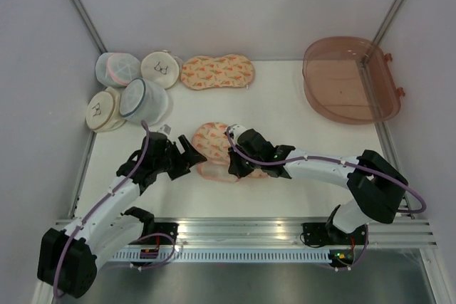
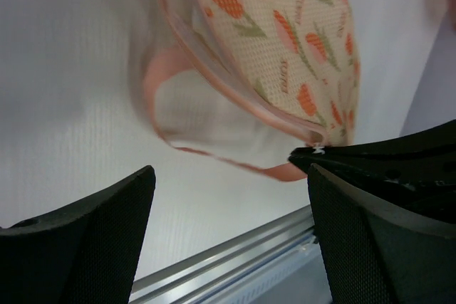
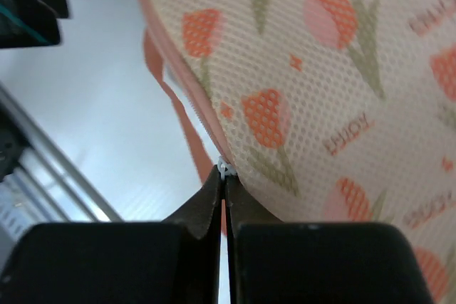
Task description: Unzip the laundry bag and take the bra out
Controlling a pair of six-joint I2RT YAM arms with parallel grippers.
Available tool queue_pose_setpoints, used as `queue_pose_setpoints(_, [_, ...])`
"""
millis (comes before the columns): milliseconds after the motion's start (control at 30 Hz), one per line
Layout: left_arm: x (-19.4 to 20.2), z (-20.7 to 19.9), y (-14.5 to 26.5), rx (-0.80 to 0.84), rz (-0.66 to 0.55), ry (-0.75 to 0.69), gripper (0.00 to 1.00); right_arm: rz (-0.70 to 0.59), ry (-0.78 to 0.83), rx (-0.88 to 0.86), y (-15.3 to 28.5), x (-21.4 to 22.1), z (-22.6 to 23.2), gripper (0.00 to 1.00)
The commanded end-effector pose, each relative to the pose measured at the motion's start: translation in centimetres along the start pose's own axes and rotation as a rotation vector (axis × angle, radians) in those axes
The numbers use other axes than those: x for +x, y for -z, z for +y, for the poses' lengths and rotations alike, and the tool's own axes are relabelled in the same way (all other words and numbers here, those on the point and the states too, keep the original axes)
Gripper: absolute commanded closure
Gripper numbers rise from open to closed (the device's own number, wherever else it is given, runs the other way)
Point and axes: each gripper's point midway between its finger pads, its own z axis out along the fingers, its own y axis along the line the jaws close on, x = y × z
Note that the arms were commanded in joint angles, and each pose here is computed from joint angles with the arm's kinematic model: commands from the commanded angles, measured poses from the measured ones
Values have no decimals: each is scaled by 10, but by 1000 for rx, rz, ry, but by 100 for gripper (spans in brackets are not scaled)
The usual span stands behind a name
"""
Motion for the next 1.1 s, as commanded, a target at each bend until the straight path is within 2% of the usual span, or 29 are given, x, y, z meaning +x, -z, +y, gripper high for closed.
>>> queue_pose_setpoints(0, [-9, -41, 19, 171, -48, 157, 10, -77, -22, -257, 0, -27, 52, 100])
queue_pose_setpoints(100, [-17, -50, 30, 221, -106, 207, 9, -56, -14, -254, -13, -27, 54, 100])
queue_pose_setpoints(233, [-18, -50, 23, 252, -119, 277, 8, -61, 0, -253, -20, -29, 57, 99])
queue_pose_setpoints(333, [-11, -48, 10, 257, -71, 322, 8, -64, -4, -238, -26, -29, 56, 100])
queue_pose_setpoints(533, [4, -29, -21, 156, 1, 339, 8, -98, -14, -233, -25, -35, 58, 100])
queue_pose_setpoints(600, [4, -33, -28, 191, 0, 357, 8, -106, -11, -237, -23, -38, 59, 100])
queue_pose_setpoints(867, [-17, -36, -46, 174, -101, 359, 8, -122, -2, -249, -16, -40, 63, 100])
queue_pose_setpoints(1000, [-27, -39, -56, 167, -128, 349, 12, -132, 1, -254, -11, -41, 64, 100])
queue_pose_setpoints(1067, [-31, -42, -59, 172, -137, 342, 18, -130, 2, -251, -10, -40, 63, 100])
